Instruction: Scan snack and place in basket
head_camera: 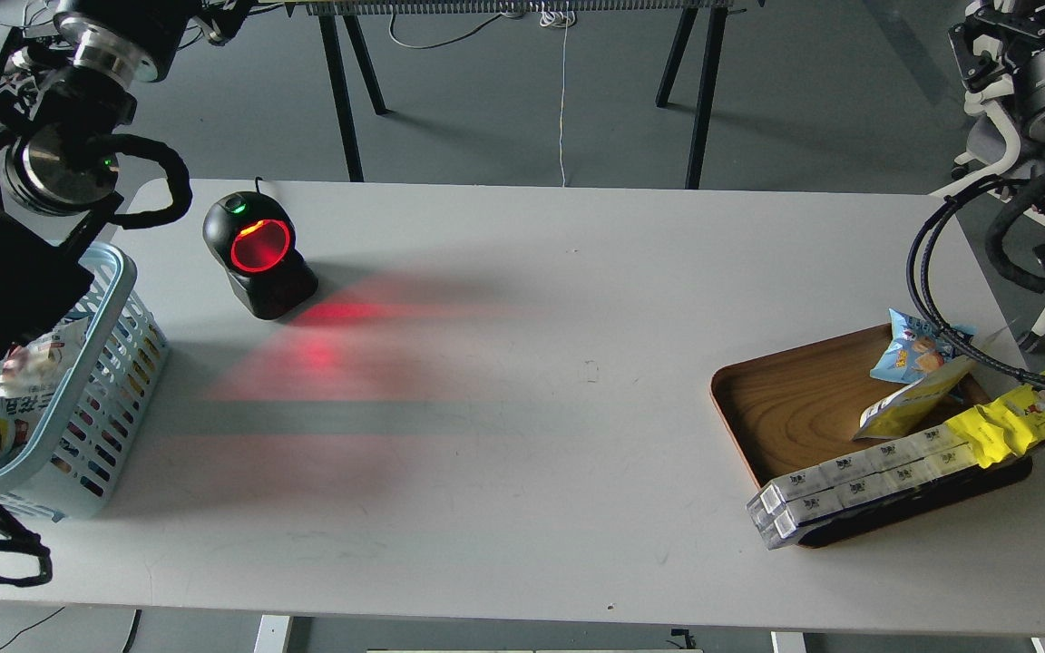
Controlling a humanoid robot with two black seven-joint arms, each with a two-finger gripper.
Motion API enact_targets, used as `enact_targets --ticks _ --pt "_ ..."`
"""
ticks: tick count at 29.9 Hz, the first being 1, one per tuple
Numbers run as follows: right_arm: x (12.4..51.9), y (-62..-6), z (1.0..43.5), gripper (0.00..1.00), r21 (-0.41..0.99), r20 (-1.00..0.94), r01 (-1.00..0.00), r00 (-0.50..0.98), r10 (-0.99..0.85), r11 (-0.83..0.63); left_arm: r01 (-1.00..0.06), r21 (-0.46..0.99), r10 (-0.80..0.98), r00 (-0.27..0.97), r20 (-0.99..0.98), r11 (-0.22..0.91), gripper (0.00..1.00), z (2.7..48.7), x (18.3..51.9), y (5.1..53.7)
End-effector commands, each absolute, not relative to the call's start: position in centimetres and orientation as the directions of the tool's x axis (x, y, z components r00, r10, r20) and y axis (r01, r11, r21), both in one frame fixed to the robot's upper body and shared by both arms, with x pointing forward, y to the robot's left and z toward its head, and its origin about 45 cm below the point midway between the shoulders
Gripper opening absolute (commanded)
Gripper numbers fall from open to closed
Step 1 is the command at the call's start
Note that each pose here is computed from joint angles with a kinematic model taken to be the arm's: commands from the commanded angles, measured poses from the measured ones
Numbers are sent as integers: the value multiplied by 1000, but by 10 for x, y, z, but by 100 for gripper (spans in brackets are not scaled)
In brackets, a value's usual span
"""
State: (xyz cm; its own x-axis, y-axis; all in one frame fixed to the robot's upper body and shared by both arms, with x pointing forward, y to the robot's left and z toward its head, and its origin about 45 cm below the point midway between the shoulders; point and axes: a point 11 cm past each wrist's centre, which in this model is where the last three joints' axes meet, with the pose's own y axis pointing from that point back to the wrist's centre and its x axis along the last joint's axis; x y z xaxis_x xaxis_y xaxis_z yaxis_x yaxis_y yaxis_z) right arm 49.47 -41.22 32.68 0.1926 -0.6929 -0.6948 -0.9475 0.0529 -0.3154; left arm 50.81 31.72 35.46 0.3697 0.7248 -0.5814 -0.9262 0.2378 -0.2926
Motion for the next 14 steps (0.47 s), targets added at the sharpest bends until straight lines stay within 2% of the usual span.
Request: enact_targets --ticks 1,4,8,14 --pt "494 -411 322 99 -309 -703 -950 190 -685 53 -936 -276 689 349 -635 220 99 327 498 326" --pt "493 -410 319 99 -300 -699 -953 187 -690 46 -951 -245 679 307 -667 190 99 303 489 336" --pt "493 -410 318 99 -296 -695 -954 186 -695 41 -955 -236 666 296 -684 182 99 294 487 336" --pt "493 -409 318 99 -294 -691 -955 187 -698 35 -950 -274 650 304 -697 151 99 308 490 342"
